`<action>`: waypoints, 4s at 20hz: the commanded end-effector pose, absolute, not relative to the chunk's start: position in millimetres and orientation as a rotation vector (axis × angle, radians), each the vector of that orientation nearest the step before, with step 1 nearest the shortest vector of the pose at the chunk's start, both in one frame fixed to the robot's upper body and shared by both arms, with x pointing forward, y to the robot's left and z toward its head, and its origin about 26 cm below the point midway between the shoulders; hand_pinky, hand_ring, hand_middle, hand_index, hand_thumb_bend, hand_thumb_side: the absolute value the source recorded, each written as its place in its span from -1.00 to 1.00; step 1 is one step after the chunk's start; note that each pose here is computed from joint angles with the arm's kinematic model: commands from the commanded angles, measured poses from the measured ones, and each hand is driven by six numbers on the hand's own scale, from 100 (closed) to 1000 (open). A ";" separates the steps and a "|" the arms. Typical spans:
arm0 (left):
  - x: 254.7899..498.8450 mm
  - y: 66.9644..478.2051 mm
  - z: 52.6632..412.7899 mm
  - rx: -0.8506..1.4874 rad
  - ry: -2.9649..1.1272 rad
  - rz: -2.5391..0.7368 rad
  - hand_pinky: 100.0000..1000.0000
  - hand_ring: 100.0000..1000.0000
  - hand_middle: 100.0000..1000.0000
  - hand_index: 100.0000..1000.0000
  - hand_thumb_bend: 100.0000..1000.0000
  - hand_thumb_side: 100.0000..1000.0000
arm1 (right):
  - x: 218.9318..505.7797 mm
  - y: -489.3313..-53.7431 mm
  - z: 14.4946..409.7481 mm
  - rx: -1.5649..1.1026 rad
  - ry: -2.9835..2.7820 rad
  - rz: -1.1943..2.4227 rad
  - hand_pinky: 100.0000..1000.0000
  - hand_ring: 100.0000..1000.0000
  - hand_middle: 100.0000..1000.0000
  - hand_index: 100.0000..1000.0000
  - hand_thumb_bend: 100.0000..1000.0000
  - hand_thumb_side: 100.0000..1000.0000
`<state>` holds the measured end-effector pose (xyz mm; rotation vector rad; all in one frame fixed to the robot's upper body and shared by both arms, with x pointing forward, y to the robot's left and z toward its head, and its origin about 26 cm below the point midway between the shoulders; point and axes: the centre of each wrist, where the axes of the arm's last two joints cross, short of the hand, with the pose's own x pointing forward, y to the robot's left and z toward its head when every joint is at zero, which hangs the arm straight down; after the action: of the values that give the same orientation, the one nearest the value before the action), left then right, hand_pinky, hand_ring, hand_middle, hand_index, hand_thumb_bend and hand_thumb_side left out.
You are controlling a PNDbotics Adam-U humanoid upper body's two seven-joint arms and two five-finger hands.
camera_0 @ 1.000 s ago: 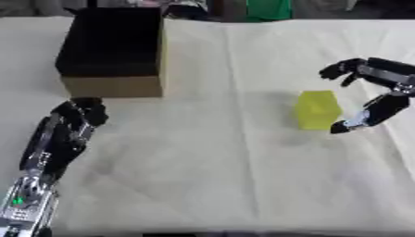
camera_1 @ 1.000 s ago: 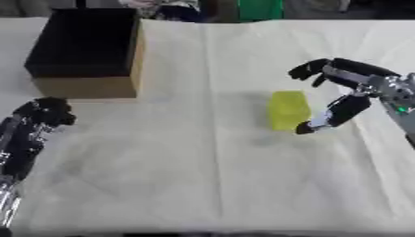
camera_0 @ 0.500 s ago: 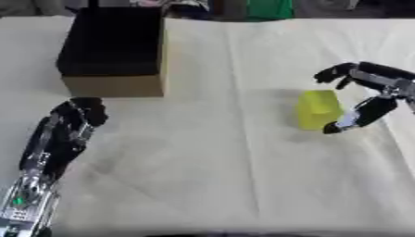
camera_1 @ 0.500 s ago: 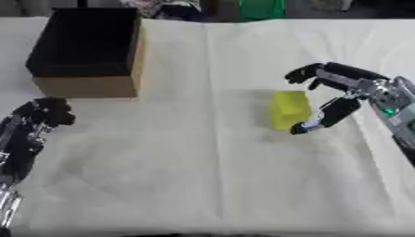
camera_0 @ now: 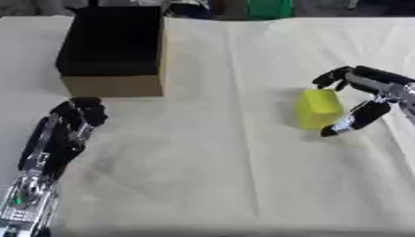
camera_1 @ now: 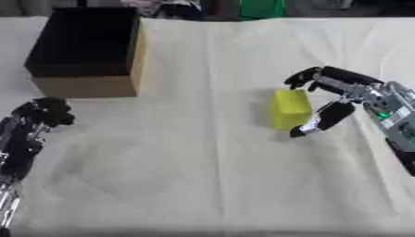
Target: Pick up objects on the table and place them in the box.
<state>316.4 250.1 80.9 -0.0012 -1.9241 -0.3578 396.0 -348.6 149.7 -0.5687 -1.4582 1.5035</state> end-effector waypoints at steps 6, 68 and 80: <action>317.5 252.6 88.2 0.010 -1.946 -0.375 0.26 0.14 0.10 0.35 -0.14 0.05 | 397.5 -354.1 162.4 -0.723 -1.536 1.481 0.37 0.47 -0.17 0.39 0.31 -0.53; 328.6 221.1 105.0 -0.141 -1.973 -0.570 0.27 0.13 0.09 0.34 -0.16 0.06 | 473.0 -141.9 317.5 -0.775 -2.170 1.533 0.30 0.27 -0.48 -0.01 -0.01 -0.84; 330.9 211.7 109.0 -0.184 -1.982 -0.590 0.27 0.13 0.09 0.34 -0.15 0.07 | 482.0 -130.0 290.2 -0.894 -2.108 1.546 0.36 0.36 -0.12 0.33 0.12 -0.62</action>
<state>329.8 213.8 101.4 -0.1731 -1.9578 -0.5777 482.3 -128.6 280.2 -0.8497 -2.0920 1.5545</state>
